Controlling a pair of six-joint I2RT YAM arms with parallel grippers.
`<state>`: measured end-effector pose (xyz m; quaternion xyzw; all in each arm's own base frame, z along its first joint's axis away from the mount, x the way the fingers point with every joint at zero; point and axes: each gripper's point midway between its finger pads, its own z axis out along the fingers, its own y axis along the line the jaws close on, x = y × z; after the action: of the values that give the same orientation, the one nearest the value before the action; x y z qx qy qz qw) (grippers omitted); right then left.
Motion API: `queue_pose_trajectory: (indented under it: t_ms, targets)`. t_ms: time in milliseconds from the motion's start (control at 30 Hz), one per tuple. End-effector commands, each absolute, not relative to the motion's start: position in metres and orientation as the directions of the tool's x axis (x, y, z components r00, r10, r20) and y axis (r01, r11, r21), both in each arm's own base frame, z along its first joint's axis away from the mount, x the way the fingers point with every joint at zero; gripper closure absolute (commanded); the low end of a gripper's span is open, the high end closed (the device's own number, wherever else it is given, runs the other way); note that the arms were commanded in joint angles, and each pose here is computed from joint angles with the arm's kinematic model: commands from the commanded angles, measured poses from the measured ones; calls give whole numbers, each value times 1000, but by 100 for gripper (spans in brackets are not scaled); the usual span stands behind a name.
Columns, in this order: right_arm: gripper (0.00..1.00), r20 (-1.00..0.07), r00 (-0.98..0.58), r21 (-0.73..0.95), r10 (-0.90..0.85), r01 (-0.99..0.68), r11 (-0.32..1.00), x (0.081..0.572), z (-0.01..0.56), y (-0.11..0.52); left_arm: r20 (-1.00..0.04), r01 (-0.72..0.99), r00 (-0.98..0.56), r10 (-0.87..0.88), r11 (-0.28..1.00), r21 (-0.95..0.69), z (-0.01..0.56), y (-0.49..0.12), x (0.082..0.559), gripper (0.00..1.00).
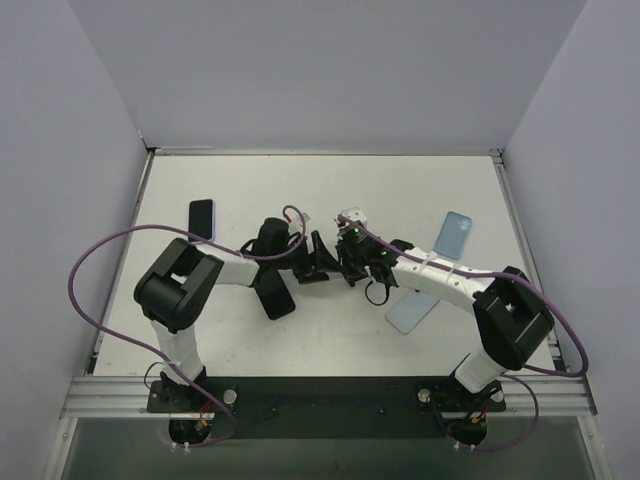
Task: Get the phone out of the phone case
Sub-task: Remove the phone case from the phone.
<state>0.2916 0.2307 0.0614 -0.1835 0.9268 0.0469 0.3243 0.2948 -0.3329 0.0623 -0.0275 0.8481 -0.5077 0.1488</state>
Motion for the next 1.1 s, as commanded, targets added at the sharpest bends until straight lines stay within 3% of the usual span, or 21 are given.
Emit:
queue_pose_trajectory:
  t_ms: [0, 367, 633, 767, 1067]
  targets:
    - [100, -567, -774, 64, -282, -383, 922, 279, 39, 238, -277, 174, -947, -162, 468, -867, 66, -342, 300, 18]
    - [100, -536, -807, 156, -248, -383, 910, 275, 31, 246, -282, 165, -946, -163, 504, -848, 59, -348, 305, 22]
    - [100, -520, -828, 226, -210, -370, 901, 275, 31, 248, -332, 196, -937, -109, 622, -758, 50, -353, 308, 35]
    - [100, -518, -831, 237, -202, -366, 900, 275, 32, 248, -357, 197, -930, -82, 710, -676, 39, -352, 311, 44]
    - [100, -525, -834, 287, -170, -361, 888, 277, 36, 253, -362, 174, -932, 5, 883, -436, 18, -338, 307, 55]
